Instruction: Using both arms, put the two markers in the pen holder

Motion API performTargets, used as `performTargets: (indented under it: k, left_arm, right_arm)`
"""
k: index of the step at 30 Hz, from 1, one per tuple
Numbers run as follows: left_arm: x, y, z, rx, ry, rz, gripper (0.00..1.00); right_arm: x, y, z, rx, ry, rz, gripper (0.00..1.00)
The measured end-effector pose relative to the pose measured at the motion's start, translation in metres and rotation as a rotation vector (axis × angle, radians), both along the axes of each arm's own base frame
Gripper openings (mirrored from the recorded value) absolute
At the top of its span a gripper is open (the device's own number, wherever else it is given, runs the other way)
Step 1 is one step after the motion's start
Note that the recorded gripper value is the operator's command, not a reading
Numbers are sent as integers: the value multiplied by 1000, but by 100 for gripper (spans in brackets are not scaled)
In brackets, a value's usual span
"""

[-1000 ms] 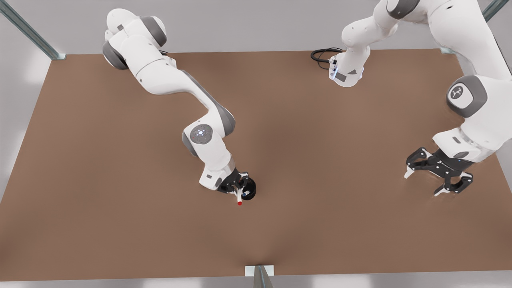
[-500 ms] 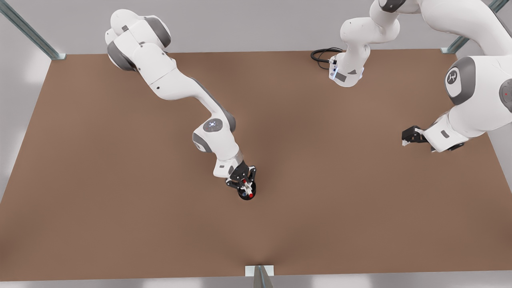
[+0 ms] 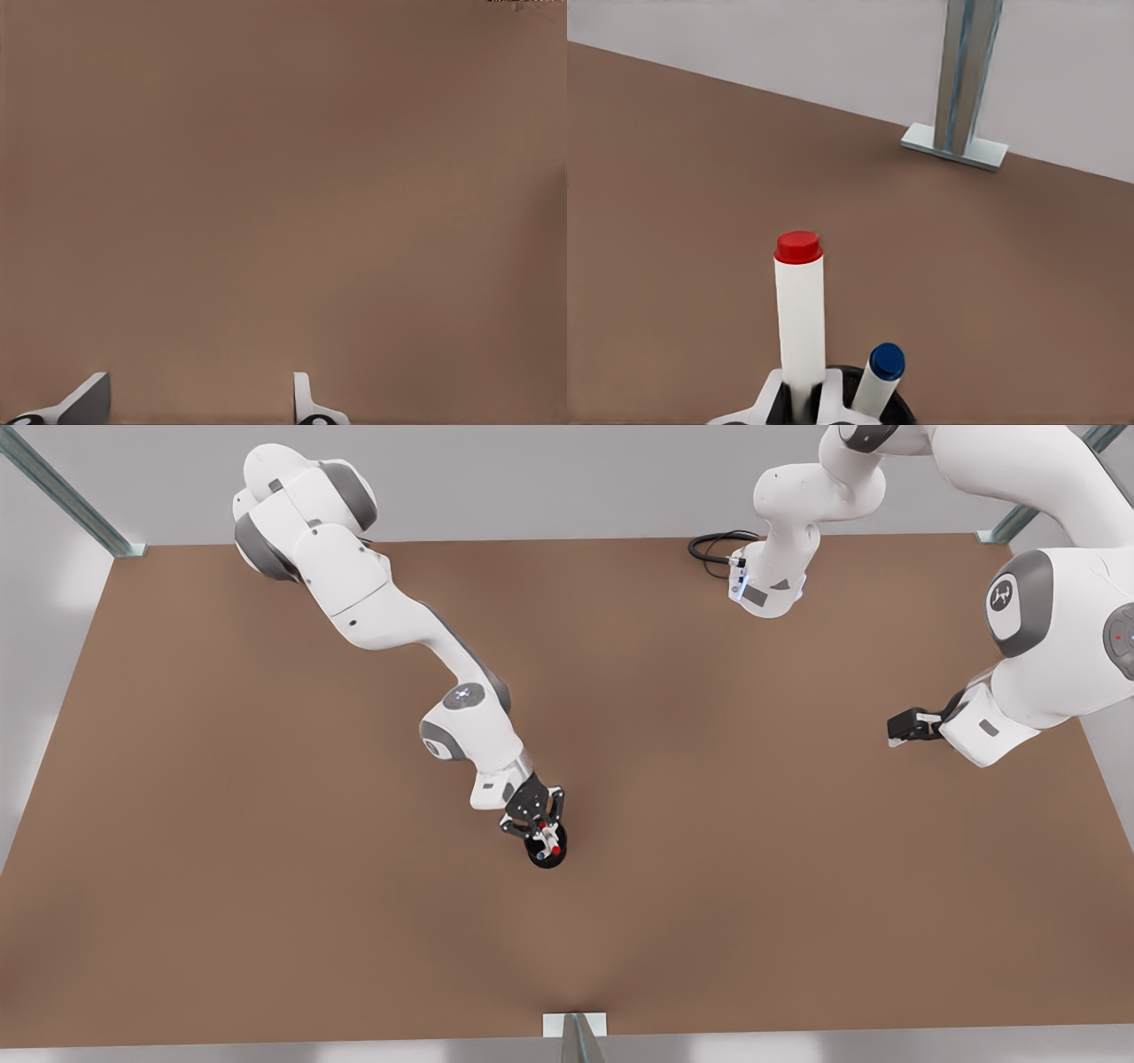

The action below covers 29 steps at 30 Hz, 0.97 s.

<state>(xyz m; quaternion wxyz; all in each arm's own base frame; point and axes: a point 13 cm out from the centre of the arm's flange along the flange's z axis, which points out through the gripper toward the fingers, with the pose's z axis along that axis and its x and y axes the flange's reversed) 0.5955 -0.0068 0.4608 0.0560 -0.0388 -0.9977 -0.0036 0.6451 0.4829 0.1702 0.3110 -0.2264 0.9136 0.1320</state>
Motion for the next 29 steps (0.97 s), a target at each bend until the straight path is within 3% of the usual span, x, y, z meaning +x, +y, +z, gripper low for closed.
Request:
performTargets:
  k: [1,2,4,5,7,13,16,17,20,23,29]
  left_arm:
    - [0,0,0,1,0,7,100]
    - [0,0,0,2,0,14,100]
    - [0,0,0,3,1,26,100]
    - [-1,0,1,4,1,32,100]
    - [-1,-1,1,5,1,41,100]
    - [-1,-6,1,8,-1,57,100]
    - [1,-14,3,-8,-8,59,100]
    - [3,-18,1,-14,-10,58,100]
    - [14,-29,-15,-26,-7,52,100]
    - [22,-37,-27,-31,-7,48,100]
    - [30,-40,-34,-34,-19,56,100]
  right_arm:
    - [0,0,0,1,-2,1,63]
    - [-1,0,1,3,-3,2,72]
    - [0,0,2,6,-6,2,80]
    - [1,-1,4,8,-8,0,91]
    - [5,-3,18,9,-20,-8,99]
    - [30,-48,158,-78,-52,-149,100]
    - [95,-221,292,-26,15,-499,100]
    - [98,-304,327,-12,55,-624,100]
    - [58,-449,341,-68,251,-837,100]
    - [20,-446,308,-143,457,-803,100]
    - [10,-422,301,-215,602,-660,100]
